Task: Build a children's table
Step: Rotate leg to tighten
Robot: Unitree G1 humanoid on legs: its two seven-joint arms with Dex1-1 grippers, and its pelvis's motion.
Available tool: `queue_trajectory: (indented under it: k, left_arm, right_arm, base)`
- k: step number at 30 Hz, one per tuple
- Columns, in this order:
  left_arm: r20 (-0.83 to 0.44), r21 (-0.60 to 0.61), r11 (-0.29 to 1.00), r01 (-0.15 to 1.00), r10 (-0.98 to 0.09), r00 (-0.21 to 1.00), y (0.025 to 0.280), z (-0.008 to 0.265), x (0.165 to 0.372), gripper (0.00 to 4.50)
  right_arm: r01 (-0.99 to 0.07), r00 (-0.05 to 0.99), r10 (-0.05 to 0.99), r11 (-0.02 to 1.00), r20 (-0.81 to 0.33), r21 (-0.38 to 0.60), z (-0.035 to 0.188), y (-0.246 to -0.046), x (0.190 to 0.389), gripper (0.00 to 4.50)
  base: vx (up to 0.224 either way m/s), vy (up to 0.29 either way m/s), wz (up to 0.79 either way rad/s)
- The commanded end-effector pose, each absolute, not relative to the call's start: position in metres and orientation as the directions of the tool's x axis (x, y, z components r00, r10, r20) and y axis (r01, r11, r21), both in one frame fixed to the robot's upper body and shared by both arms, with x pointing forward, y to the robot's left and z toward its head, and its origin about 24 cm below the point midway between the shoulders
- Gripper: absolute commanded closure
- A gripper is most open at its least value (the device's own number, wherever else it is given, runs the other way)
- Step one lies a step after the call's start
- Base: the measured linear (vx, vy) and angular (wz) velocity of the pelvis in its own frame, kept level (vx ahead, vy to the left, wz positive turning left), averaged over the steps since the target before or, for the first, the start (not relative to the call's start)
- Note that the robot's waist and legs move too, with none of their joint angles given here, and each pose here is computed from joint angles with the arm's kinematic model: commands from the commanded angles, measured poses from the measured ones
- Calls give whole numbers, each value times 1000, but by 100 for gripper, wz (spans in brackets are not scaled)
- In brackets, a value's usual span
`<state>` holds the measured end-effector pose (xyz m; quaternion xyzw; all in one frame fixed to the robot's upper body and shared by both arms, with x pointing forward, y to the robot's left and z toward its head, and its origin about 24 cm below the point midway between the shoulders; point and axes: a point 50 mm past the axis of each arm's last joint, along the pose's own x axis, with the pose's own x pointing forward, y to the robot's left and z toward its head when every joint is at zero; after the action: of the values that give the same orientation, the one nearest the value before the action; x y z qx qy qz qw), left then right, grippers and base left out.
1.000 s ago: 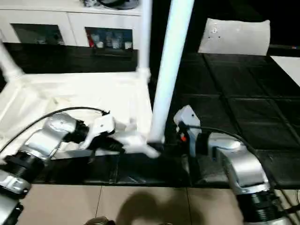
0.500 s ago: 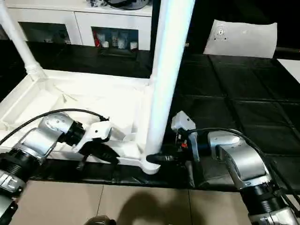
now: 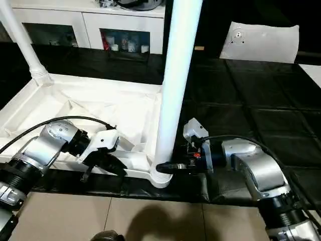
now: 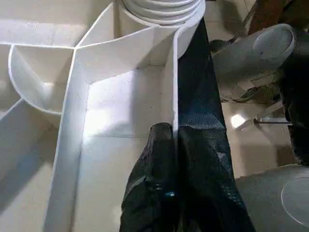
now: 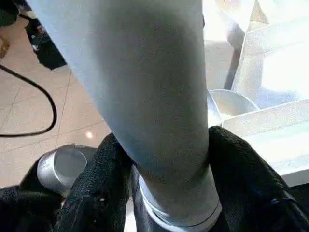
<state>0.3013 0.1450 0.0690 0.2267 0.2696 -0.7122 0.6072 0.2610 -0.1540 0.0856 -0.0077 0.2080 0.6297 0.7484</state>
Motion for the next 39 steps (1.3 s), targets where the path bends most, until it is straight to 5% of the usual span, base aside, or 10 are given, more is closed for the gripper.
queue_trajectory:
  k: [1, 4, 11, 17, 18, 23, 32, 39]
  left_arm:
    - [-647, -100, -123, 987, -746, -158, 136, 73, 304, 450]
    - [-618, -97, -26, 995, -782, -80, 130, 74, 309, 450]
    - [-509, -57, 291, 955, -831, 223, 89, 80, 331, 450]
    - [-478, -5, 467, 884, -778, 408, 66, 83, 343, 450]
    - [-455, 14, 519, 855, -758, 468, 61, 85, 347, 450]
    - [-452, 44, 508, 860, -758, 471, 61, 87, 347, 450]
    - [-498, 59, 401, 914, -782, 375, 89, 81, 340, 450]
    - [-555, 37, 125, 991, -823, 125, 113, 75, 321, 450]
  right_arm:
    - [-940, 90, 958, 172, -273, 294, 86, -143, 255, 242]
    - [-923, 159, 953, 236, -258, 304, 83, -136, 253, 244]
    - [-737, 547, 776, 625, -314, 259, 64, -105, 277, 248]
    - [-559, 701, 625, 780, -342, 280, 64, -80, 297, 251]
    - [-545, 731, 600, 800, -323, 252, 67, -73, 303, 218]
    - [-526, 765, 584, 810, -271, 259, 73, -72, 306, 174]
    - [-619, 737, 645, 764, -203, 182, 84, -108, 296, 86]
    - [-789, 569, 773, 609, -282, 77, 84, -149, 279, 12]
  base:
    - [0, 0, 0]
    - [0, 0, 0]
    - [0, 0, 0]
    - [0, 0, 0]
    - [0, 0, 0]
    - [0, 0, 0]
    - [0, 0, 0]
    - [0, 0, 0]
